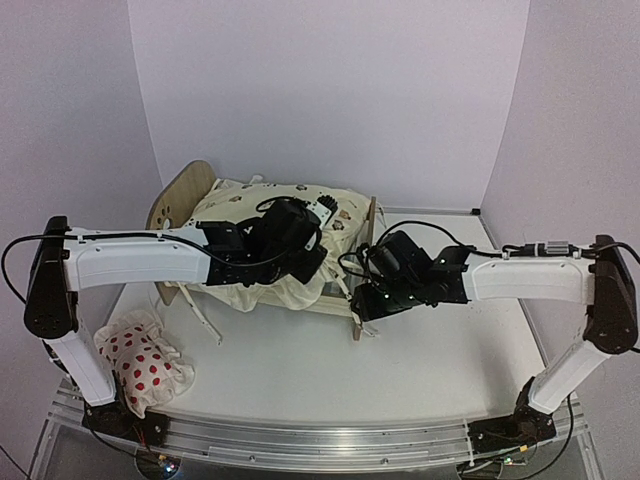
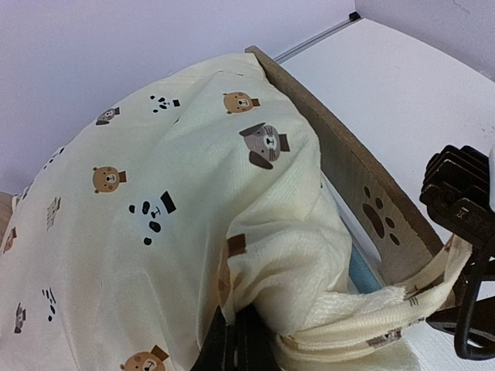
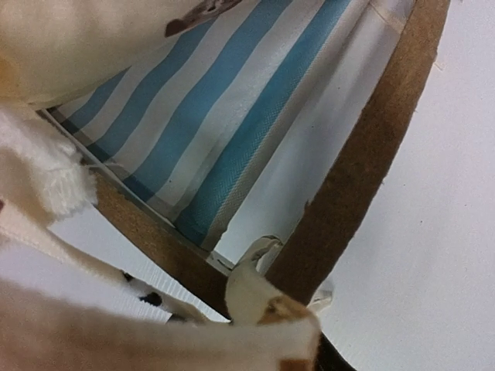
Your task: Set up the pet bed
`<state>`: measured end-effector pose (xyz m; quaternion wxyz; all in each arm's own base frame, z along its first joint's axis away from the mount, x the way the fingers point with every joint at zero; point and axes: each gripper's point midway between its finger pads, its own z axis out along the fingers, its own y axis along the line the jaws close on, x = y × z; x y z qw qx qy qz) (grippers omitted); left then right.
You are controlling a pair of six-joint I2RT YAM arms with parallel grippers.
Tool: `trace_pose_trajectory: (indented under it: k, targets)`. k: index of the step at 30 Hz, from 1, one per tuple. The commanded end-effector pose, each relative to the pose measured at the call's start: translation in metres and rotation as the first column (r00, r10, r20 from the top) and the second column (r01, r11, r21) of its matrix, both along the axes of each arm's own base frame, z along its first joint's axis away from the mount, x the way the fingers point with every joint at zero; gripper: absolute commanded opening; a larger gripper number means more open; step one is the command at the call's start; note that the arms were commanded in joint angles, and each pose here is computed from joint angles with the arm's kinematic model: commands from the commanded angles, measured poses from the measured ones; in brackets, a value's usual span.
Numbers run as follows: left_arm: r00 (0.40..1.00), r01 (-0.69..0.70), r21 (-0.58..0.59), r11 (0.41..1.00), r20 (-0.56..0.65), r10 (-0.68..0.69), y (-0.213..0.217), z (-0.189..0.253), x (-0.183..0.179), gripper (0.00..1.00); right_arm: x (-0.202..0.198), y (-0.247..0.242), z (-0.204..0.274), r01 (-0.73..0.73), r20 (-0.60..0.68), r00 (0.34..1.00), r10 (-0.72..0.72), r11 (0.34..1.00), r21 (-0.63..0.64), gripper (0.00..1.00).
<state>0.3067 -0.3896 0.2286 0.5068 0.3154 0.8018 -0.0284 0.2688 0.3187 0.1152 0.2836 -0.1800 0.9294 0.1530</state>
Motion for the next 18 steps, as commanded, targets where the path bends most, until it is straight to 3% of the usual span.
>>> trace_pose_trajectory:
  k: [1,8,18]
  targets:
    - [0.996,-0.069,0.0,0.998,0.058,0.068,0.019,0.022,0.009,0.0,0.01,-0.003,0.016,0.037,0.095,0.995,-0.037,0.999,0.008,0.43]
    - [0.994,-0.087,0.003,0.996,0.065,0.086,0.029,0.022,0.006,0.0,-0.001,-0.005,0.036,0.011,0.101,0.995,-0.021,0.996,0.09,0.53]
    - [0.995,-0.082,-0.014,0.997,0.054,0.083,0.032,0.024,0.003,0.0,0.004,0.002,0.035,0.021,0.117,0.993,-0.036,0.992,0.122,0.5]
